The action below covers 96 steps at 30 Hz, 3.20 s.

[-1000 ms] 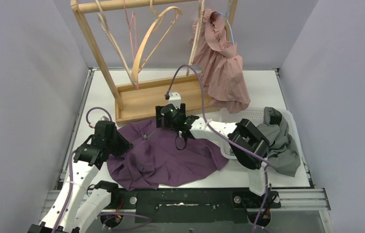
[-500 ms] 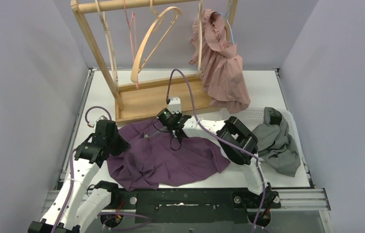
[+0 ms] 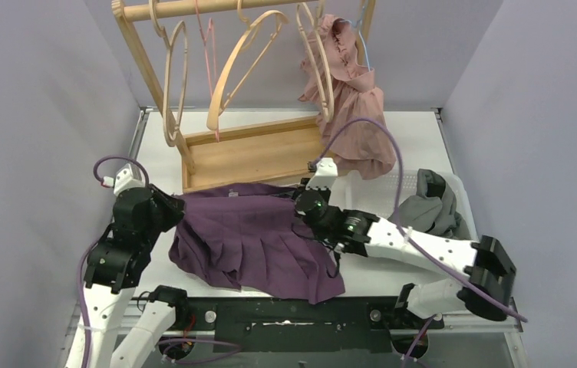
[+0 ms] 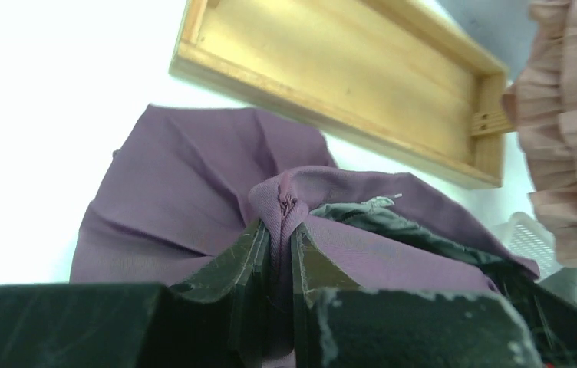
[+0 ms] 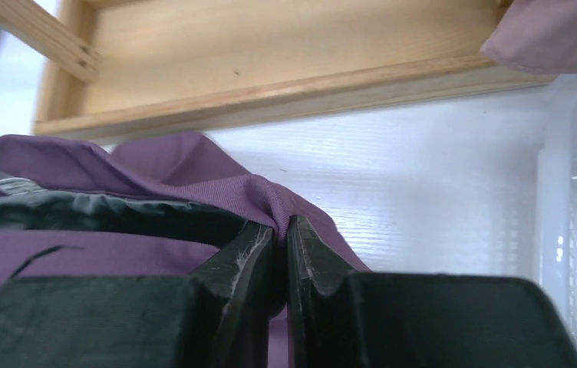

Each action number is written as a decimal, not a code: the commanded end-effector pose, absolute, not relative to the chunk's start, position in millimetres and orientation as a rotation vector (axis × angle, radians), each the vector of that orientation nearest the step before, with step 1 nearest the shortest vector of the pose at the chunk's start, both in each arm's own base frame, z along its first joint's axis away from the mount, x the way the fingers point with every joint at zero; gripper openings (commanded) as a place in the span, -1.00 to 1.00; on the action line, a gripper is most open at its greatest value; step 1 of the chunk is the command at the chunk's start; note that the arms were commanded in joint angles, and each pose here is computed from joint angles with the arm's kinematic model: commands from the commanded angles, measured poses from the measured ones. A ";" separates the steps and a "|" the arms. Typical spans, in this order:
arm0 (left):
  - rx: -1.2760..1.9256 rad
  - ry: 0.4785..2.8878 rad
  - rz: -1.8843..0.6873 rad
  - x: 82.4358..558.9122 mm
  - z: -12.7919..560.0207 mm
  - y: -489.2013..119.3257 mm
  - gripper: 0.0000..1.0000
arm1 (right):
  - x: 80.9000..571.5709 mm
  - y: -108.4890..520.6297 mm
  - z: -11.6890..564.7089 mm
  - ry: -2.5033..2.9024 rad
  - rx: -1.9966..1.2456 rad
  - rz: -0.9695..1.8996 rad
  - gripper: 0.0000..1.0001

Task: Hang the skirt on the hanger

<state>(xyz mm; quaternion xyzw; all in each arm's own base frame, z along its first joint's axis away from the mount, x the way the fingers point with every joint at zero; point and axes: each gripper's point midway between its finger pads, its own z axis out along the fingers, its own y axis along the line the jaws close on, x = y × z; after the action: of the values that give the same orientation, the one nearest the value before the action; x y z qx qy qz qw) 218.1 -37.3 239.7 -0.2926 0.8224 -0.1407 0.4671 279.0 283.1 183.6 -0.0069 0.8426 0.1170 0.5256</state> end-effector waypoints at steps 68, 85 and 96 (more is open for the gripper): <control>-0.308 1.741 -0.598 207.8 325.6 -72.2 0.39 | 393.8 166.3 469.1 1.692 -0.012 0.408 0.46; -0.235 1.682 -0.568 214.8 356.2 -72.1 0.36 | 430.2 182.7 460.7 1.678 -0.176 0.339 -1.00; -0.214 1.622 -0.583 212.4 373.4 -72.9 0.39 | 398.2 180.0 505.5 1.492 -0.240 0.370 -1.00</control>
<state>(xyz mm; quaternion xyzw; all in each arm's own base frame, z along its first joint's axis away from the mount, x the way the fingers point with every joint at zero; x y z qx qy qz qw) 215.0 -71.7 333.5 -0.1148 0.7555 -0.2405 0.5985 419.5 183.2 440.4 -0.1001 0.7477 0.1478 0.6395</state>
